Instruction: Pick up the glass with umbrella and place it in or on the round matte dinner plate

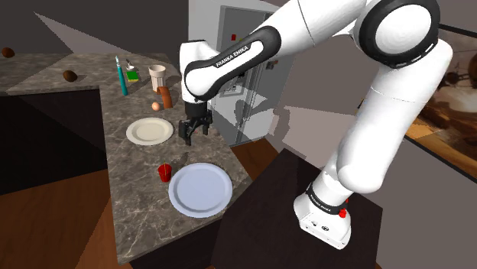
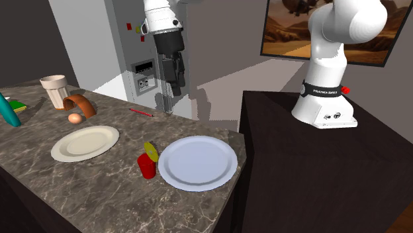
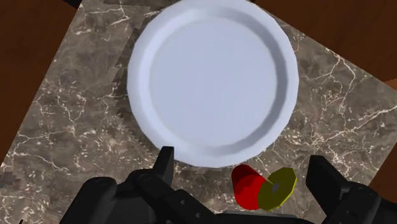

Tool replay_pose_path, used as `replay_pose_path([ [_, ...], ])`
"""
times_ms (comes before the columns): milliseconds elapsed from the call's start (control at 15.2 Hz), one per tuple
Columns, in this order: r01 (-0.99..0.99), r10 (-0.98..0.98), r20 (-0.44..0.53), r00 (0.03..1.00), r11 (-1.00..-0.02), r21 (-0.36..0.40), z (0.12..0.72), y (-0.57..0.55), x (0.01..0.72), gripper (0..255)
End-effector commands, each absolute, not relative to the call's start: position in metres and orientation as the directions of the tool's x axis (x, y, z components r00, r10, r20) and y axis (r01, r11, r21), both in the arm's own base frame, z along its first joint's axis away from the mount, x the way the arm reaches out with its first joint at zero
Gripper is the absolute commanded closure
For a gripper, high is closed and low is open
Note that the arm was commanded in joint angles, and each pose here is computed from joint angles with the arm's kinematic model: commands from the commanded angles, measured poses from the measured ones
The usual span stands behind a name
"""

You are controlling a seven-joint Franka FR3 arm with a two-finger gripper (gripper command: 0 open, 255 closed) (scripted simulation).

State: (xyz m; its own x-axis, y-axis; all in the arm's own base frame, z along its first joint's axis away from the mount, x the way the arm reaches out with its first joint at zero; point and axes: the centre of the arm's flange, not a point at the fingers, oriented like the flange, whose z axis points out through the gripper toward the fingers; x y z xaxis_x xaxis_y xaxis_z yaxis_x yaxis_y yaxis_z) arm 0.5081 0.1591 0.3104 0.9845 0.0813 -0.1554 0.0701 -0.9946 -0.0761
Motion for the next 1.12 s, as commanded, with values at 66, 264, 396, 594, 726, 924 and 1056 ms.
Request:
replay_pose_path([
  [66,0.066,0.076,-0.161,0.984,-0.996,-0.065,0.28,0.177,0.53,0],
  [264,0.062,0.07,-0.167,0.983,-0.997,-0.054,0.251,0.193,0.553,0],
  [396,0.059,0.067,-0.172,0.983,-0.997,-0.047,0.231,0.204,0.568,0],
  [594,0.056,0.061,-0.178,0.982,-0.998,-0.036,0.2,0.22,0.59,0],
  [726,0.053,0.058,-0.182,0.982,-0.998,-0.028,0.18,0.23,0.605,0],
  [924,0.05,0.052,-0.188,0.981,-0.999,-0.017,0.149,0.245,0.627,0],
  [1056,0.049,0.051,-0.189,0.981,-0.999,-0.015,0.137,0.249,0.631,0],
])
